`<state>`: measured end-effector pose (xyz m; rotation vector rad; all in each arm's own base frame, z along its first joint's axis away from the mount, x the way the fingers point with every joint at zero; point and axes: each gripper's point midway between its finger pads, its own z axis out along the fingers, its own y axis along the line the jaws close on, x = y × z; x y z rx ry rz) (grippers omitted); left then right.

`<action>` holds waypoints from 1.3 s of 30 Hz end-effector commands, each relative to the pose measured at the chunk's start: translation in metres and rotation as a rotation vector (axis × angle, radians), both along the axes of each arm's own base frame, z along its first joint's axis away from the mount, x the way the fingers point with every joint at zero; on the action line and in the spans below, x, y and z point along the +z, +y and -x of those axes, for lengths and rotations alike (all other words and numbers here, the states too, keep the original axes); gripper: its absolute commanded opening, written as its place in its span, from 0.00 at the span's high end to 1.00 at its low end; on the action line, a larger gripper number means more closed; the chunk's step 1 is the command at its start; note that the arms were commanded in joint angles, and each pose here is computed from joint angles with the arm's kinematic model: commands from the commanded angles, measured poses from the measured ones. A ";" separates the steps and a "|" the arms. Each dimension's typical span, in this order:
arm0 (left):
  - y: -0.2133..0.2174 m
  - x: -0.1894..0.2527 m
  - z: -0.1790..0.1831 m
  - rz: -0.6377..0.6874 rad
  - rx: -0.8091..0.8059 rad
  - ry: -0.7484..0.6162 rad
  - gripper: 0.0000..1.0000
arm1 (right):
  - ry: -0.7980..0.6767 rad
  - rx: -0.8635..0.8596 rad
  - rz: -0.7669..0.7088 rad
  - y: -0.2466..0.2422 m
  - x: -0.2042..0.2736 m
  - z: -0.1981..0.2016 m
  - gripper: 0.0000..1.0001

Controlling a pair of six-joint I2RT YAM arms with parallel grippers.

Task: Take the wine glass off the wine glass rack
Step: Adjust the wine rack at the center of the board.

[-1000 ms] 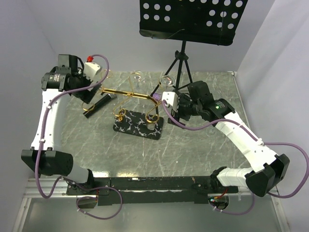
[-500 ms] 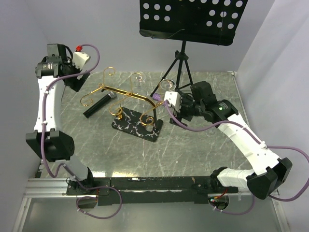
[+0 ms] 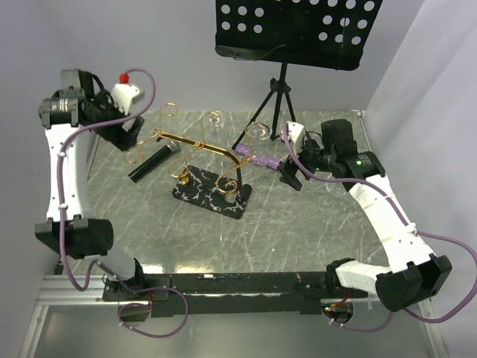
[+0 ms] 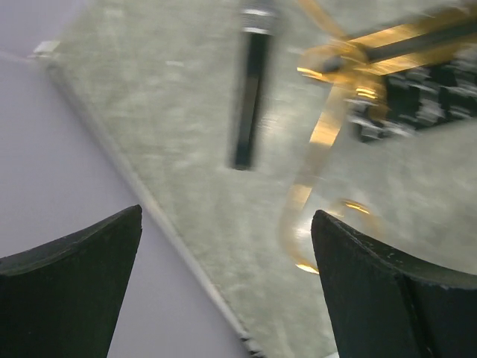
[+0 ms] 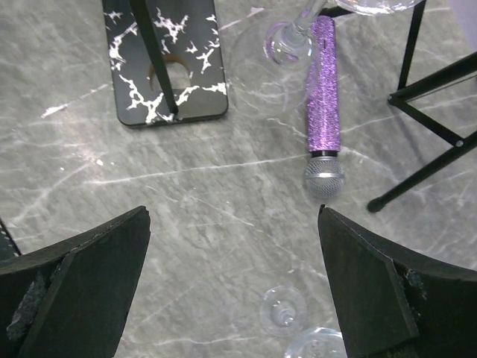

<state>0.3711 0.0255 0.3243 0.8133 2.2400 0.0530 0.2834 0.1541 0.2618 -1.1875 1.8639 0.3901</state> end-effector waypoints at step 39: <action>0.056 -0.026 -0.082 -0.181 0.217 -0.079 0.00 | 0.012 0.018 -0.144 -0.001 0.005 0.019 0.00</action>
